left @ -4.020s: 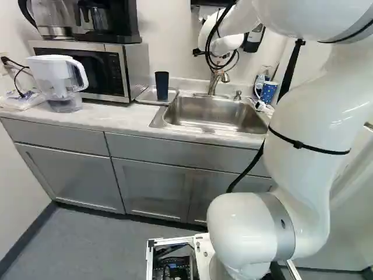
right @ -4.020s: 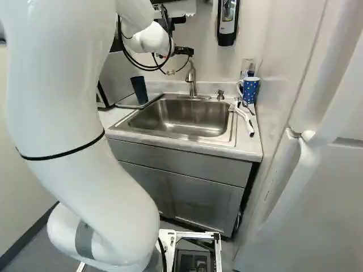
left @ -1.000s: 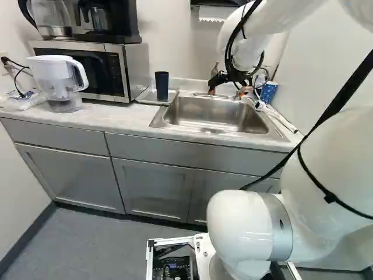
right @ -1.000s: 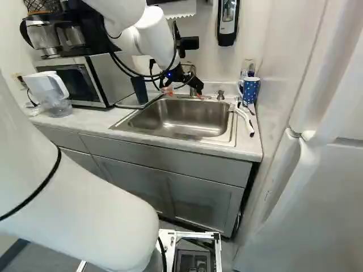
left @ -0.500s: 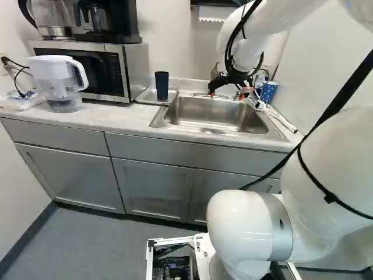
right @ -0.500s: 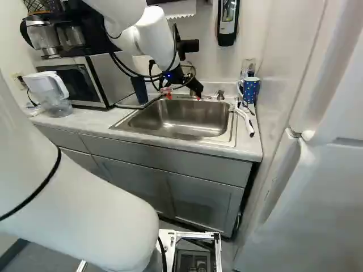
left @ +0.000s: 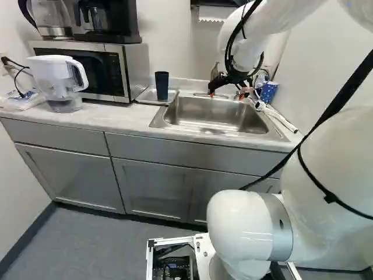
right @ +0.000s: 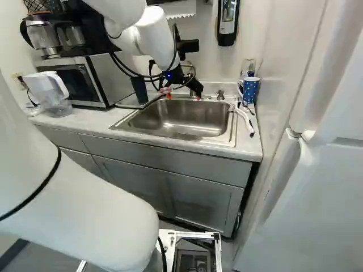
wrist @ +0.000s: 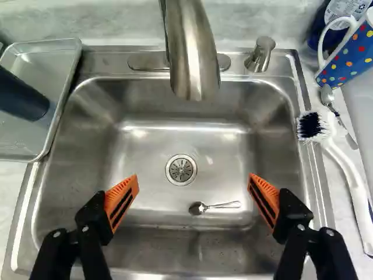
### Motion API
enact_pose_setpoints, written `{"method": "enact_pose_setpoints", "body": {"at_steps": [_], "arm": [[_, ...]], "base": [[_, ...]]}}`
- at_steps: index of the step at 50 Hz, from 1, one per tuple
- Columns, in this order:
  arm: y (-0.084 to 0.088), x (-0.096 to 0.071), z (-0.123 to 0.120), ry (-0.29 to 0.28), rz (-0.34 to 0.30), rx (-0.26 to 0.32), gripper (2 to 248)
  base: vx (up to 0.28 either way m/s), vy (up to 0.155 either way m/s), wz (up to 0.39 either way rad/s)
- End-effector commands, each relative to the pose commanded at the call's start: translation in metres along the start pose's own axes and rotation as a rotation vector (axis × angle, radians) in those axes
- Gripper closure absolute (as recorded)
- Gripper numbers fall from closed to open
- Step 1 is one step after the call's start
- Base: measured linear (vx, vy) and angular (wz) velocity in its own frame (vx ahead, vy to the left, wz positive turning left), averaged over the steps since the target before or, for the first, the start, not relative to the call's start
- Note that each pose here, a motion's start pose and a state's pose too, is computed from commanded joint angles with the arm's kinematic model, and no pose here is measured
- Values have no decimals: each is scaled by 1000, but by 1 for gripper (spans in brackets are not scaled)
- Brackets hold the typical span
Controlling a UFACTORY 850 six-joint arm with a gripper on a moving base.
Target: Rinse the cup and place it in the tray
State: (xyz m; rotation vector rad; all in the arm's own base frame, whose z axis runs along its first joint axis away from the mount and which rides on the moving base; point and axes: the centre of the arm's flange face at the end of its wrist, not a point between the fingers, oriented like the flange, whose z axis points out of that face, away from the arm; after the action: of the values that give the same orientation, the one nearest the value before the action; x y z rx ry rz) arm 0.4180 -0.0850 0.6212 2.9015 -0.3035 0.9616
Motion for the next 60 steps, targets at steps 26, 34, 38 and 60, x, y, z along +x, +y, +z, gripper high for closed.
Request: {"method": "enact_pose_setpoints", "body": {"at_steps": [26,34,38,60], "arm": [[0,0,0,0,0,0,3],[0,0,0,0,0,0,3],[0,0,0,0,0,0,3],[0,0,0,0,0,0,3]], "base": [[-11,4,7],[-38,11,-6],[-37,22,2],[-66,26,-2]]}}
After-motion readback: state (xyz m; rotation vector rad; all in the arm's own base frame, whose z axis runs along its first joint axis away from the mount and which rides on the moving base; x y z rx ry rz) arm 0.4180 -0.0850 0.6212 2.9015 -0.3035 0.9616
